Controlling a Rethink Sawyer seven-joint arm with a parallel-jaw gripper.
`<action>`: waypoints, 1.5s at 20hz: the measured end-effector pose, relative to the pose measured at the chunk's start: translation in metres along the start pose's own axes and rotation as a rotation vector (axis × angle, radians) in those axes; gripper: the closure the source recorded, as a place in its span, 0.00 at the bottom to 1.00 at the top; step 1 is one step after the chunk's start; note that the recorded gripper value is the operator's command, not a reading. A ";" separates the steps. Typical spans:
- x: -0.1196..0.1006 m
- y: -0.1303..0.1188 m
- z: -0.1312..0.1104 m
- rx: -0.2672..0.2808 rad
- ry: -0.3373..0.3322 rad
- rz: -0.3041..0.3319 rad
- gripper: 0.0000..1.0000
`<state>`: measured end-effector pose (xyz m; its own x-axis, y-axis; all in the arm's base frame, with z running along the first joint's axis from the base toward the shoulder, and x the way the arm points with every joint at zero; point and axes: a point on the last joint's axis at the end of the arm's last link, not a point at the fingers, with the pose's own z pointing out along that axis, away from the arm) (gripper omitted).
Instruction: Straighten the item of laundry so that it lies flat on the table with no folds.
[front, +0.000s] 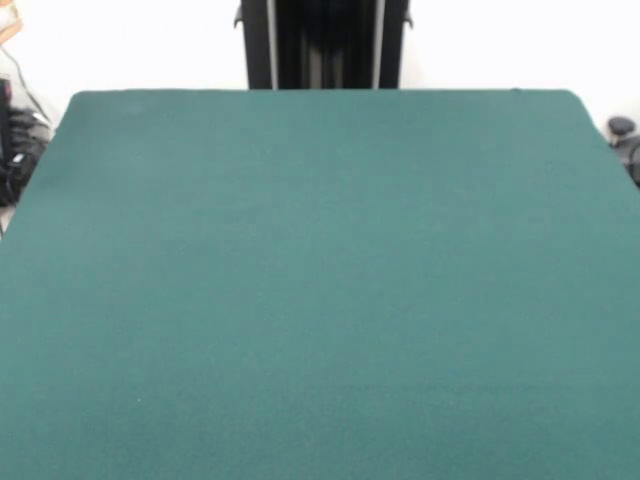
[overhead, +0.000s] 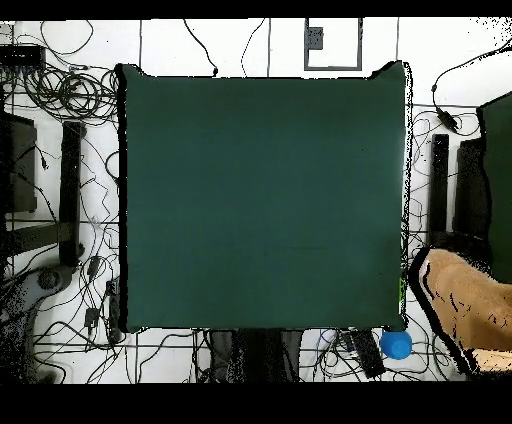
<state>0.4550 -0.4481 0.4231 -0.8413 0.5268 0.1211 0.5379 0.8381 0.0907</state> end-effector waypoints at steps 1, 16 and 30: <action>0.001 0.001 0.000 0.001 -0.002 -0.001 1.00; 0.033 0.066 0.017 0.077 -0.157 -0.058 1.00; 0.083 0.071 0.023 0.129 -0.238 -0.008 1.00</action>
<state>0.4220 -0.3411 0.4167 -0.8425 0.5260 -0.1159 0.5330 0.8453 -0.0380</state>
